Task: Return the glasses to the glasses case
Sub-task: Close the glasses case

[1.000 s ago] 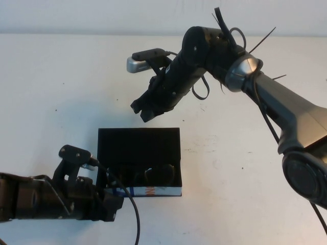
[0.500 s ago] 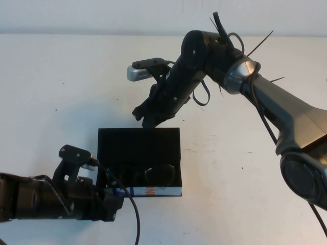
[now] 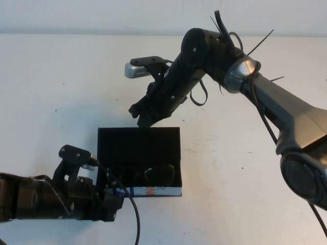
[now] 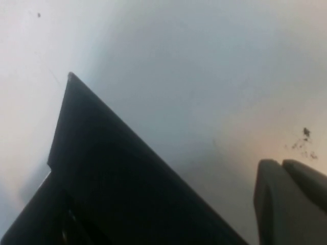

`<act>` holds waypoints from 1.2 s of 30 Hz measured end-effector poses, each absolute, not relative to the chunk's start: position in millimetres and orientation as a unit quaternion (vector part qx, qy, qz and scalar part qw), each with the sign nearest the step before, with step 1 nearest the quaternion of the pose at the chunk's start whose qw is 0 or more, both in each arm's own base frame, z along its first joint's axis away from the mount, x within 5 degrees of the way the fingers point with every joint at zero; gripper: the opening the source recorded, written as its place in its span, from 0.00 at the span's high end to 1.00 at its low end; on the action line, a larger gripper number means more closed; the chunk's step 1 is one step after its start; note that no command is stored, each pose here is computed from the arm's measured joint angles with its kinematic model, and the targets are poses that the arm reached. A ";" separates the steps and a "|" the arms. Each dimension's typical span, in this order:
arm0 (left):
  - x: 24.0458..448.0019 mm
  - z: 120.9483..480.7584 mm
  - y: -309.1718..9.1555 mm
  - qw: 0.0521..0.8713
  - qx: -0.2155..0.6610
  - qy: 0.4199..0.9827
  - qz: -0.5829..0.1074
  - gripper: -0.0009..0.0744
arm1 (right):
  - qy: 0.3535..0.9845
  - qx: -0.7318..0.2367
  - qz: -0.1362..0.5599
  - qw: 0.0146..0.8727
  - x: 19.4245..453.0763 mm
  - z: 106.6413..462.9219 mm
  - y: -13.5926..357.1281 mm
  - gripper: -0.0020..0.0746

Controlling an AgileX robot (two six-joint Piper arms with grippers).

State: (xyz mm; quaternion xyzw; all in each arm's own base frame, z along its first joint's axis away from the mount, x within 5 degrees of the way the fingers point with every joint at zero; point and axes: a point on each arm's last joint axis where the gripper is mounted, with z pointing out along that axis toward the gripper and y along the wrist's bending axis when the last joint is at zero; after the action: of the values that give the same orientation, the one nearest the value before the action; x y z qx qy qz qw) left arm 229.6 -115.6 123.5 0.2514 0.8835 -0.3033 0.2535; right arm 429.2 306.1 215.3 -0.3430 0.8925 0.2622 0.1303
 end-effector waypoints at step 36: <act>229.8 123.4 -115.4 0.254 0.250 0.884 -0.302 0.99 | 0.896 -0.373 0.239 0.021 331.5 230.8 302.3 0.99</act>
State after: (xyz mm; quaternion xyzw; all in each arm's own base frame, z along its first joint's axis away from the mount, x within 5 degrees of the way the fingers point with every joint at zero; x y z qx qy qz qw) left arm 229.8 -115.4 123.4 0.2500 0.8843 -0.3019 0.2538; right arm 331.5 302.3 230.8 -0.3728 0.8964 0.2389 0.0215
